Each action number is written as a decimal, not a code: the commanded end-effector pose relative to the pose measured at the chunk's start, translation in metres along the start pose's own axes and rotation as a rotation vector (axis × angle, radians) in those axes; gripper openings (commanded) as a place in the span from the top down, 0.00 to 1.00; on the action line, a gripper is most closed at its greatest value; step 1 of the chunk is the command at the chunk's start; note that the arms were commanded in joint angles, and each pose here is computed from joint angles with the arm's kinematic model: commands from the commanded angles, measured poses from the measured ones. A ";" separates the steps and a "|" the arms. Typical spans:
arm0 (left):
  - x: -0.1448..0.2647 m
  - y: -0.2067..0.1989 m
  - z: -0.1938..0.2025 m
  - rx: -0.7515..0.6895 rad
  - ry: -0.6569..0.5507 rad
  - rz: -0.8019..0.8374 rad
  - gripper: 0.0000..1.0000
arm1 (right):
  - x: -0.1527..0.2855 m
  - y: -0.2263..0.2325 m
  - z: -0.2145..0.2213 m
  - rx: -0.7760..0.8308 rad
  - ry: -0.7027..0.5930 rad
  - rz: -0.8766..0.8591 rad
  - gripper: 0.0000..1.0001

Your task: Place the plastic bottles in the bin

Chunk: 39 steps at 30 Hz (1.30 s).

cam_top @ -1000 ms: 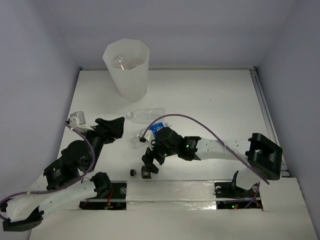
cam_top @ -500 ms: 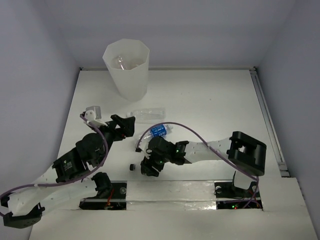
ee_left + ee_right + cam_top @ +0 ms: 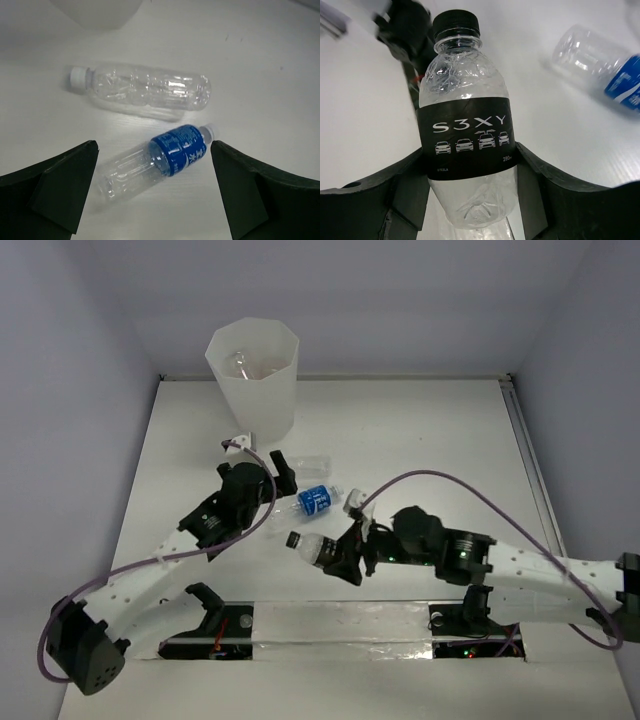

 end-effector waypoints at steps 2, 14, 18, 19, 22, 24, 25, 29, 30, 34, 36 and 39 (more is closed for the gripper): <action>-0.015 -0.021 -0.002 -0.001 -0.018 0.151 0.04 | 0.046 0.022 -0.037 0.017 -0.209 -0.060 0.55; -0.040 -0.041 0.043 -0.340 0.070 0.268 0.04 | 0.125 0.023 -0.100 0.019 -0.652 0.169 0.56; -0.049 -0.041 0.052 -0.393 0.087 0.274 0.03 | 0.128 0.019 -0.105 -0.006 -0.678 0.228 0.56; -0.053 -0.043 0.056 -0.405 0.106 0.279 0.03 | 0.129 0.018 -0.107 -0.007 -0.680 0.247 0.56; -0.060 -0.045 0.068 -0.440 0.153 0.290 0.03 | 0.133 0.017 -0.109 -0.015 -0.687 0.276 0.57; -0.063 -0.046 0.072 -0.453 0.171 0.290 0.02 | 0.136 0.016 -0.111 -0.023 -0.701 0.296 0.57; -0.065 -0.047 0.077 -0.460 0.193 0.304 0.02 | 0.138 0.016 -0.112 -0.026 -0.711 0.299 0.57; -0.069 -0.049 0.094 -0.476 0.257 0.332 0.01 | 0.139 0.017 -0.125 -0.003 -0.732 0.334 0.57; -0.068 -0.050 0.099 -0.483 0.272 0.341 0.01 | 0.142 0.019 -0.133 -0.003 -0.752 0.353 0.57; -0.073 -0.047 0.116 -0.483 0.335 0.306 0.01 | 0.135 0.020 -0.155 0.033 -0.784 0.389 0.57; -0.074 -0.047 0.120 -0.479 0.352 0.301 0.02 | 0.125 0.020 -0.166 0.050 -0.789 0.371 0.57; -0.075 -0.046 0.130 -0.483 0.380 0.299 0.04 | 0.110 0.019 -0.189 0.058 -0.805 0.347 0.57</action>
Point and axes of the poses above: each gripper's point midway between its finger pads, its own x axis back along the fingers, its own y axis along the line the jaws close on, z = x × y, the point moved 9 cm from there along x, back along the fingers, and after that the axes turned 8 degrees about -x, right-handed, at the moved point
